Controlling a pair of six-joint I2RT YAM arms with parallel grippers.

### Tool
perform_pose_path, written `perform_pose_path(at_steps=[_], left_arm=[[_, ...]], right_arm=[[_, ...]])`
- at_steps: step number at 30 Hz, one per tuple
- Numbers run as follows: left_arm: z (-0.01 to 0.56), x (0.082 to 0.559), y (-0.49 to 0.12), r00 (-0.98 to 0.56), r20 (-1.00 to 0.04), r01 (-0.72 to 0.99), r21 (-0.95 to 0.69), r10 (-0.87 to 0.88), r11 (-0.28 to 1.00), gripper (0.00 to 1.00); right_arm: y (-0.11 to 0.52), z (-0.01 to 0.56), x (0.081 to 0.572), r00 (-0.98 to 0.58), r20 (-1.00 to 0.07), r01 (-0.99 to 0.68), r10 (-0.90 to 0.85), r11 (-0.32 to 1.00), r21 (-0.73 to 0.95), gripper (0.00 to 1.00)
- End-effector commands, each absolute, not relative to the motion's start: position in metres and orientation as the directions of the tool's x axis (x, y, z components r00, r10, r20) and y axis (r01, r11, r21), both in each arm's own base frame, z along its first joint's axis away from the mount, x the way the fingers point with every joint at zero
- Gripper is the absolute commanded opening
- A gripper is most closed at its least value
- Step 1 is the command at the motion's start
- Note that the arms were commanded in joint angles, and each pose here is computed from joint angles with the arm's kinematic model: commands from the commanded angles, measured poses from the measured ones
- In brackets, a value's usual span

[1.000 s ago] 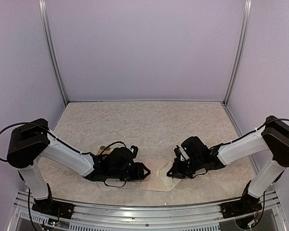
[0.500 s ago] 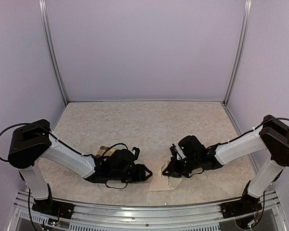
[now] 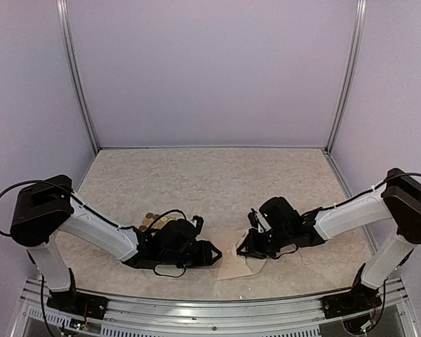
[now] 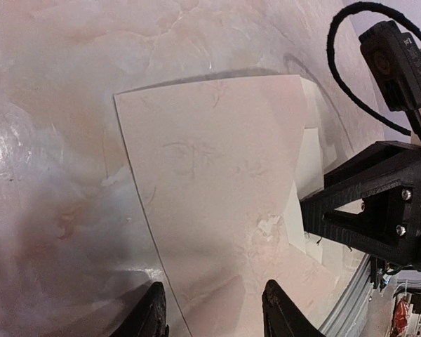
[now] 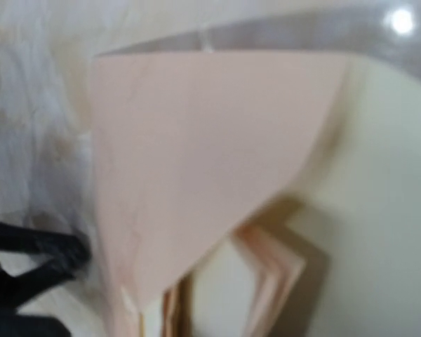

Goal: Place the letter into the envelope and seal it

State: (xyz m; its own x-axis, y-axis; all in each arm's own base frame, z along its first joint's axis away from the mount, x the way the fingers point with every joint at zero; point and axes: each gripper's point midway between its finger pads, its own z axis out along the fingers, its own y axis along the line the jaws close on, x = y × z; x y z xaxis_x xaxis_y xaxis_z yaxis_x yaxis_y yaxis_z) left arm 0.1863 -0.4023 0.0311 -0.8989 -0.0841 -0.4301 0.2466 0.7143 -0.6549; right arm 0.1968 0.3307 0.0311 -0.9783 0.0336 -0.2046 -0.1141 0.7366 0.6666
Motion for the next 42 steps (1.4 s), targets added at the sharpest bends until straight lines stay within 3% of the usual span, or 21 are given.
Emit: perform_pose_path(at_steps=[1,6,18,26,35,42], left_arm=[[0.043,0.191,-0.392,-0.881,-0.461,0.247,-0.638,-0.104,0.73,0.44],[0.056,0.195,-0.388,-0.867,-0.484,0.252,-0.634,-0.121,0.731,0.45],[0.04,0.198,-0.392,-0.885,-0.45,0.234,-0.647,-0.116,0.725,0.46],[0.027,0.199,-0.393,-0.895,-0.432,0.224,-0.646,-0.109,0.729,0.39],[0.013,0.197,-0.393,-0.906,-0.412,0.217,-0.642,-0.093,0.735,0.29],[0.014,0.195,-0.395,-0.907,-0.41,0.219,-0.649,-0.093,0.729,0.29]], right_arm=[[0.32,0.048,0.201,-0.961,-0.273,-0.15,0.029,0.778,0.611,0.21],[0.305,0.053,0.201,-0.952,-0.306,-0.168,0.009,0.82,0.547,0.34],[0.316,0.039,0.198,-0.954,-0.295,-0.201,-0.053,0.845,0.496,0.46],[0.329,0.031,0.199,-0.954,-0.288,-0.223,-0.089,0.85,0.477,0.55],[0.343,0.025,0.2,-0.952,-0.282,-0.245,-0.12,0.852,0.463,0.55],[0.358,0.023,0.197,-0.947,-0.282,-0.272,-0.152,0.845,0.46,0.55]])
